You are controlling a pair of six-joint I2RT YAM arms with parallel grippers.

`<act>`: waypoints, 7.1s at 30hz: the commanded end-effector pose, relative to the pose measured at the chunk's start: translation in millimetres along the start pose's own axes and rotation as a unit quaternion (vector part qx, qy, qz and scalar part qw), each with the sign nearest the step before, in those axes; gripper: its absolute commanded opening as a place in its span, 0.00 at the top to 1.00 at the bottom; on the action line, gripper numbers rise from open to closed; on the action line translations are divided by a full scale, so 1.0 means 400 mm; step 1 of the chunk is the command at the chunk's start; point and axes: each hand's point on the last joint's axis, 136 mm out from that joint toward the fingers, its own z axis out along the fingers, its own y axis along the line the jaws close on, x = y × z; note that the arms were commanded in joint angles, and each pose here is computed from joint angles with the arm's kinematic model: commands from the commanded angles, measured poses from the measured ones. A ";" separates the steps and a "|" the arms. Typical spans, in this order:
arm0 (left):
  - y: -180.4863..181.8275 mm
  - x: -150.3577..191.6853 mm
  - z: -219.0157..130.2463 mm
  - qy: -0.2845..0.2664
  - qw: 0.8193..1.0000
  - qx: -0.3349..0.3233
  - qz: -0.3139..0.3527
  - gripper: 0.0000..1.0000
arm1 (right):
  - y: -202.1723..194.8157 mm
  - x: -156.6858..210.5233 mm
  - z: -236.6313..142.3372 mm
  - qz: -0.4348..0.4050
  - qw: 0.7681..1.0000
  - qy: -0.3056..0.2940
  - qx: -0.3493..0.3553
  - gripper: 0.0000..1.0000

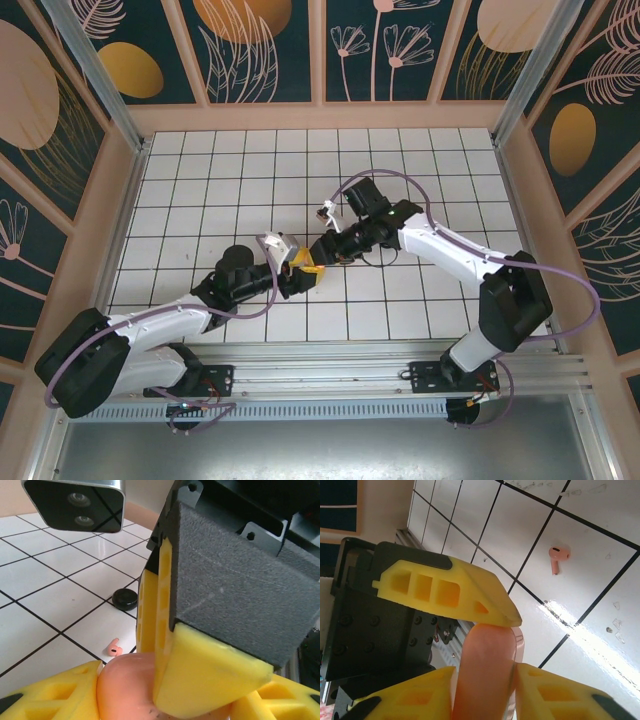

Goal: Insert the wireless bluetooth earbuds into the charging case

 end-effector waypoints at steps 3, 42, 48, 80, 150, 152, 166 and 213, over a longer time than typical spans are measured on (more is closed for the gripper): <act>-0.004 -0.035 0.009 -0.008 1.000 0.007 0.010 0.56 | 0.038 -0.009 -0.022 -0.034 0.999 -0.006 -0.006 0.78; -0.094 -0.126 -0.019 0.115 0.959 0.149 0.210 0.06 | 0.107 0.055 -0.249 -0.387 0.907 -0.159 -0.047 0.84; -0.127 -0.117 -0.028 0.103 0.947 0.194 0.235 0.25 | 0.121 0.082 -0.265 -0.477 0.863 -0.166 -0.026 0.86; -0.169 -0.112 -0.037 0.092 0.932 0.253 0.244 0.58 | 0.137 0.092 -0.173 -0.576 0.813 -0.080 -0.019 0.88; -0.206 -0.133 -0.034 0.057 0.936 0.302 0.170 0.64 | 0.165 0.122 -0.222 -0.564 0.801 -0.200 -0.027 0.84; -0.207 -0.137 -0.034 0.052 0.937 0.300 0.173 0.66 | 0.163 0.121 -0.221 -0.562 0.802 -0.199 -0.027 0.84; -0.200 -0.128 -0.041 0.049 0.940 0.285 0.181 0.84 | 0.158 0.103 -0.228 -0.545 0.811 -0.211 -0.013 0.78; -0.197 -0.121 -0.048 0.040 0.947 0.272 0.164 0.83 | 0.106 0.040 -0.286 -0.492 0.826 -0.273 0.037 0.63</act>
